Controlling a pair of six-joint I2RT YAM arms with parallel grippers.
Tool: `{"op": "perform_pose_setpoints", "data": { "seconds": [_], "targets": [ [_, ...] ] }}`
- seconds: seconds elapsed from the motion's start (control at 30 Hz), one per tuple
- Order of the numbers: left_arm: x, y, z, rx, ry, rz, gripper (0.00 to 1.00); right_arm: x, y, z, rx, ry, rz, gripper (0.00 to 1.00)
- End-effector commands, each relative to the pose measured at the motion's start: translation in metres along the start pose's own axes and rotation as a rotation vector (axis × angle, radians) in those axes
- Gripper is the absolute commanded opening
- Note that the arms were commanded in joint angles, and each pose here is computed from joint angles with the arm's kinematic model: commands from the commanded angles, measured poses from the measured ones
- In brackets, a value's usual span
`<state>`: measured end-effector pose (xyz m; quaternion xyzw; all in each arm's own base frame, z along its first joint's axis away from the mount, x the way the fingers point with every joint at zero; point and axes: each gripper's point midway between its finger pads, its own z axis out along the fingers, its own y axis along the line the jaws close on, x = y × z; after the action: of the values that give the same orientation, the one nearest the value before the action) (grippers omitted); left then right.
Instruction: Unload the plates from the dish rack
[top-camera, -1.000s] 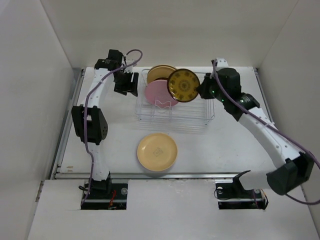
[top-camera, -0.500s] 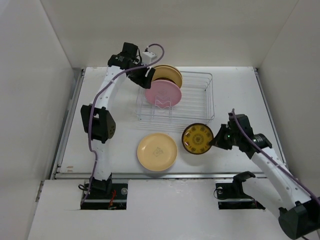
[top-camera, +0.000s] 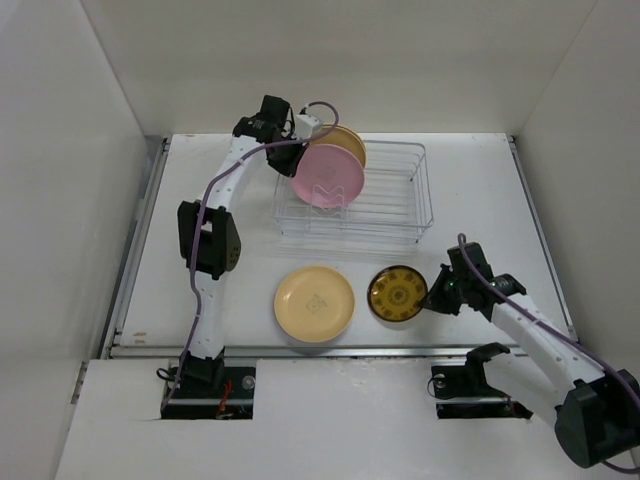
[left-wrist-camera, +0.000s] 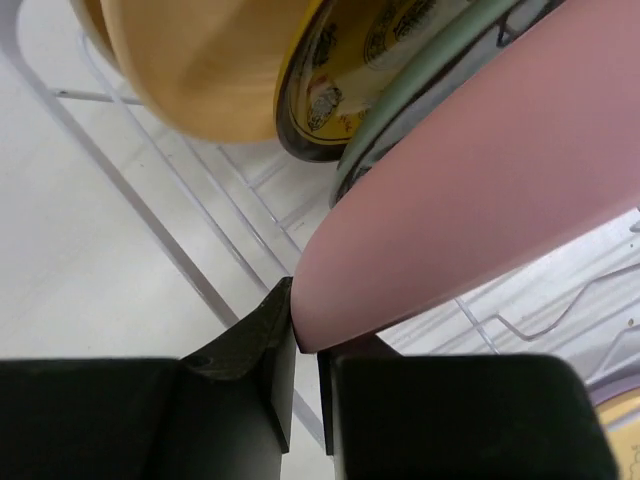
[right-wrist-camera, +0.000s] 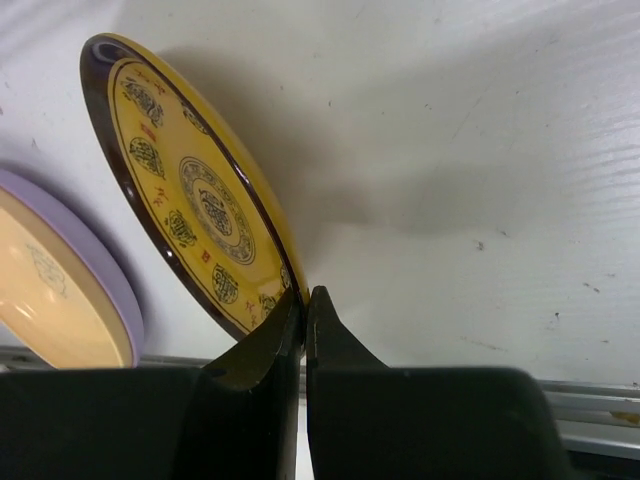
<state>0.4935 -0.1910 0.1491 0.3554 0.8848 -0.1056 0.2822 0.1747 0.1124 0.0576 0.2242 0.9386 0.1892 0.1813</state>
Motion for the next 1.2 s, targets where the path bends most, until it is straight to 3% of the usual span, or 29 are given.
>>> {"op": "perform_pose_setpoints", "data": {
  "seconds": [0.0,0.3,0.47,0.57,0.83,1.0,1.17],
  "targets": [
    [-0.025,-0.004,-0.032,-0.035,-0.082,-0.067,0.0,-0.022,0.011,0.003,-0.018,-0.08,0.025,0.01],
    [-0.042,-0.009,-0.071,-0.061,-0.196,-0.015,0.0,-0.02,0.005,0.006,0.004,-0.074,0.007,0.01],
    [-0.047,-0.01,-0.066,-0.056,-0.23,-0.066,0.0,-0.021,0.003,0.01,0.019,-0.076,0.009,0.47],
    [-0.056,-0.011,-0.082,-0.072,-0.27,-0.1,0.0,-0.028,0.005,0.008,0.024,-0.097,-0.004,0.62],
    [-0.05,-0.009,-0.089,-0.11,-0.293,-0.097,0.0,-0.037,0.016,-0.001,-0.015,-0.135,-0.018,0.78],
    [-0.053,-0.013,-0.092,-0.094,-0.313,-0.09,0.04,-0.045,0.03,-0.01,-0.064,-0.158,-0.043,0.99],
    [-0.036,-0.01,-0.072,-0.095,-0.243,-0.086,0.04,-0.071,0.047,-0.032,-0.086,-0.255,-0.081,1.0]
  ]
}}
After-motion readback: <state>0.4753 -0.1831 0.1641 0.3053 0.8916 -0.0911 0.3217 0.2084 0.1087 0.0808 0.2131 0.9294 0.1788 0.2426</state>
